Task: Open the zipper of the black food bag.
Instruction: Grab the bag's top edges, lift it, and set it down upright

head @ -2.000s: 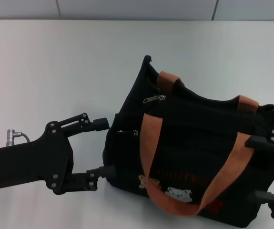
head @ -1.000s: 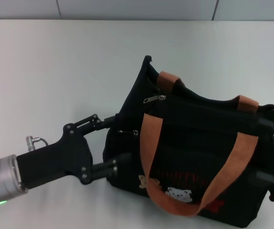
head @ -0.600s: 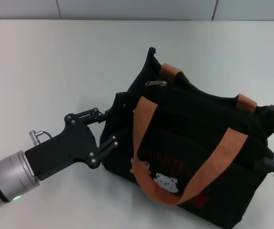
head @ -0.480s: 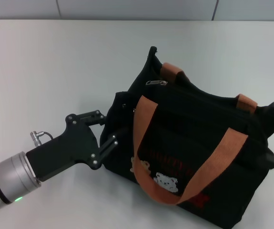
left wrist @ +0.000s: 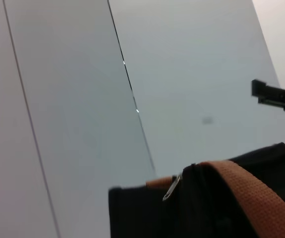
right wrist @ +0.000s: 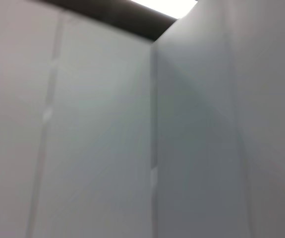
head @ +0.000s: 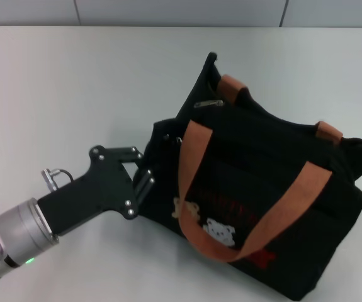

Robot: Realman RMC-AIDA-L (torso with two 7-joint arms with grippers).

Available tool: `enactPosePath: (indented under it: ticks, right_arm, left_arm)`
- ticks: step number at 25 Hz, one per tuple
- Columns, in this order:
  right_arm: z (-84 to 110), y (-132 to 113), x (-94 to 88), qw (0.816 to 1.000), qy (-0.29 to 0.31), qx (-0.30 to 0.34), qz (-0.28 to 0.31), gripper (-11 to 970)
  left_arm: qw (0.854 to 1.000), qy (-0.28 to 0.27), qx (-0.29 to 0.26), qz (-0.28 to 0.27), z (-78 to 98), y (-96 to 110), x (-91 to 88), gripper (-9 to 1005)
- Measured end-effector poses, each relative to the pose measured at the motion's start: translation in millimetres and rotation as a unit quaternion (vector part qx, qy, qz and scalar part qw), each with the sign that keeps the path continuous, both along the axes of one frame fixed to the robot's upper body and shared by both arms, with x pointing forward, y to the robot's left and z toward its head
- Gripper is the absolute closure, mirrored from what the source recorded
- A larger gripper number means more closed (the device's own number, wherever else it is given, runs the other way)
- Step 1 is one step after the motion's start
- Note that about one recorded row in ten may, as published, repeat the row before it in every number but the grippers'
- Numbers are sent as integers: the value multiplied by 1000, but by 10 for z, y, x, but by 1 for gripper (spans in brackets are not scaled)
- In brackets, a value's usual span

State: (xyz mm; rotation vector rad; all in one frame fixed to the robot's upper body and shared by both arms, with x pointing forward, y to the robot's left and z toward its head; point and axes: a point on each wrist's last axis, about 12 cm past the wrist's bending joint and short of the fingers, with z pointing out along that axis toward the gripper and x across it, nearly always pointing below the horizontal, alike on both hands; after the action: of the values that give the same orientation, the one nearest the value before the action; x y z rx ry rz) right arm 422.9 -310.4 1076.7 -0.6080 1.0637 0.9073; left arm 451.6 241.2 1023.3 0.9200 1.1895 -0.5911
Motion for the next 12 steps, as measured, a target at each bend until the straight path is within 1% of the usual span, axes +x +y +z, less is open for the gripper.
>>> enactPosePath:
  ticks: [1,3,5,8,9,10,11,12]
  right_arm:
    - [0,0,0,1000,0,0,0,141]
    - [-45,50,21,1000,12,10,-14,141]
    - [-112,107,61,999,35,5,-20,141]
    - [-212,184,130,997,70,-5,-33,141]
    - [-242,219,161,996,79,-7,-38,141]
    - [-295,299,233,995,92,-14,-47,141]
    - [-295,299,233,995,92,-14,-47,141]
    - [-318,347,265,994,97,-18,-48,141]
  left_arm:
    - [1000,0,0,0,0,0,0,899]
    - [1000,-24,-4,10,39,21,15,904]
    - [999,-50,-9,19,94,59,40,909]
    - [992,-124,-9,21,204,100,41,909]
    - [988,-154,-8,18,246,108,35,909]
    - [979,-206,-4,12,318,118,37,909]
    - [979,-206,-4,12,318,118,37,909]
    - [974,-226,-2,9,346,116,45,909]
